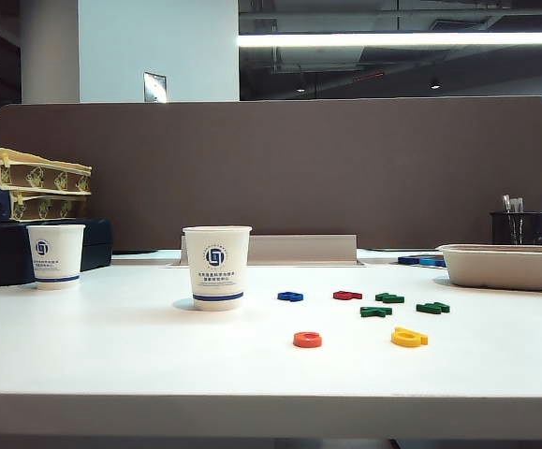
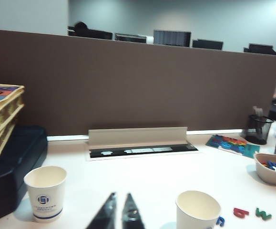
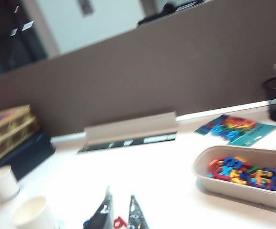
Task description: Pick up the letter "c" and put it in the paper cup.
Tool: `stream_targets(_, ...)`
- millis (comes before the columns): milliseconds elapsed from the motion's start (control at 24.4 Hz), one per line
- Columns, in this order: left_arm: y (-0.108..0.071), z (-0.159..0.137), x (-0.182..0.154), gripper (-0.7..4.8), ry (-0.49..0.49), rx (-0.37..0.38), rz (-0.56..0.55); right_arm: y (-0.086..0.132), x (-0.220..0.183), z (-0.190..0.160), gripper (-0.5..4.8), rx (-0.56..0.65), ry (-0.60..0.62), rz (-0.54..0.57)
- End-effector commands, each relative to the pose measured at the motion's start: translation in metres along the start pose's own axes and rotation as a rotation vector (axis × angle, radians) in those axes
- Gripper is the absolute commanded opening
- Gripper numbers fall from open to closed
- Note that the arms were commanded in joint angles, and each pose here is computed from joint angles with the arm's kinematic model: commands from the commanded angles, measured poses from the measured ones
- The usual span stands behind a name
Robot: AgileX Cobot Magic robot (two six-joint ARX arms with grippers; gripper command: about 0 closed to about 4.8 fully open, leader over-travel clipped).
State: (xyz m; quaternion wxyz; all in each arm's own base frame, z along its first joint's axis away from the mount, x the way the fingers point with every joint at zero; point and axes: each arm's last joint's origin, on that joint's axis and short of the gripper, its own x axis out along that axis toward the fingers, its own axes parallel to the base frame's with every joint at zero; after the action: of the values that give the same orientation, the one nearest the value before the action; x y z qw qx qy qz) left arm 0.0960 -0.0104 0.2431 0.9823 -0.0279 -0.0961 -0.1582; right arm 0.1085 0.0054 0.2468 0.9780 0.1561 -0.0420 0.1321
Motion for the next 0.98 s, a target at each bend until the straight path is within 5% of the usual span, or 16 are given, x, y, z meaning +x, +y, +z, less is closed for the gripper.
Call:
stream_targets(41,0.001,0.008,0.01,0.22,0.033,0.007,-0.042,0.003,0.01,0.004,0.46,-0.061,0.039,0.042)
stream_targets(369,0.0,0.009,0.035,0.27,0.137,0.087,-0.134,0.009,0.048,0.003,0.55,-0.134,0.234,0.198)
stream_targets(737,-0.023,-0.015,0.053,0.27,0.271,0.183,-0.349,0.029,0.091,-0.017,1.09,-0.248,0.413,0.371)
stream_targets(983,-0.029,-0.016,0.058,0.27,0.224,0.22,-0.501,0.037,0.098,-0.027,1.09,-0.256,0.443,0.466)
